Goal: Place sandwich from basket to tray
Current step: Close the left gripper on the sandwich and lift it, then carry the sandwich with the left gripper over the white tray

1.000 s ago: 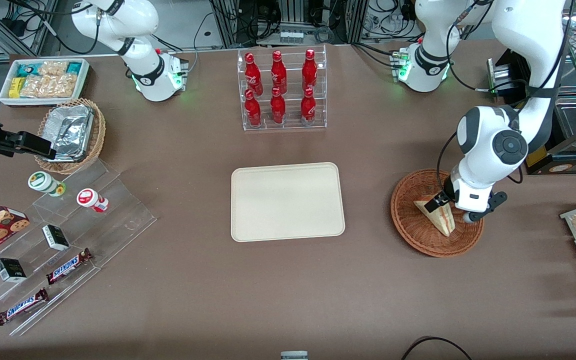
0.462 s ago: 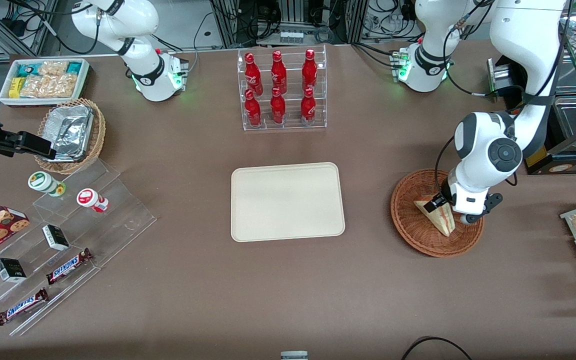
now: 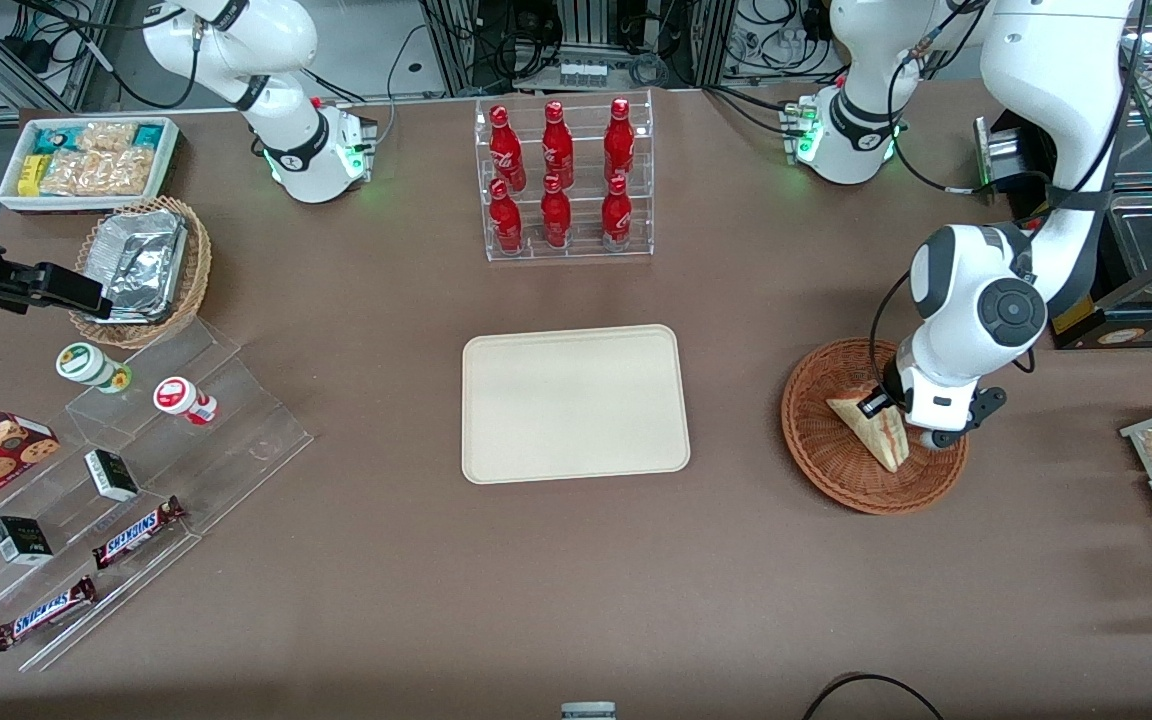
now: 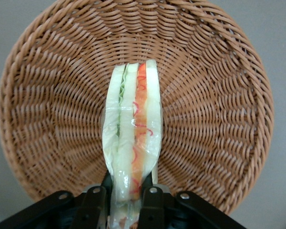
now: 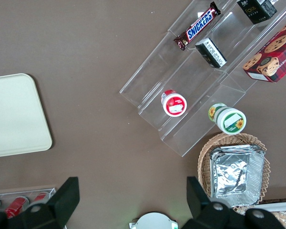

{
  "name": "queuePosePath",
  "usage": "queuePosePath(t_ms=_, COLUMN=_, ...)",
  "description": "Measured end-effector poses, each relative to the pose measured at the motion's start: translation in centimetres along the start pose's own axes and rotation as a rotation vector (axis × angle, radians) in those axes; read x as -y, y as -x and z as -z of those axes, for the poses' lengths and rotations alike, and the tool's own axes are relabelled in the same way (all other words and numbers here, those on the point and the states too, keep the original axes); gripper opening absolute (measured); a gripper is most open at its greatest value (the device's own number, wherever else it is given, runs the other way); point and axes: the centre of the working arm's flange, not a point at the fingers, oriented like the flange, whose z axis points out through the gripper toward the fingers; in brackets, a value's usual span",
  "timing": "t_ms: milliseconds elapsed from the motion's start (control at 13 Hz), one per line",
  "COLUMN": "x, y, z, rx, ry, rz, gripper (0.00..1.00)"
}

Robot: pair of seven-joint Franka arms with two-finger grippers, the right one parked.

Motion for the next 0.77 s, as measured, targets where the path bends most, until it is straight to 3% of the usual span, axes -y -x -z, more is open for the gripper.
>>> queuePosePath(t_ms=231, x=-2.4, y=-0.8, z=5.3, rx=0.019, ry=-0.018, rz=-0.024, gripper=0.14)
queuePosePath(t_ms=385, x=-4.5, y=0.0, z=7.5, rx=0.014, ry=-0.016, rz=-0.071, gripper=0.14)
queuePosePath(t_ms=769, x=-11.5, y=7.6, z=7.4, rx=0.009, ry=-0.027, rz=-0.264, gripper=0.14)
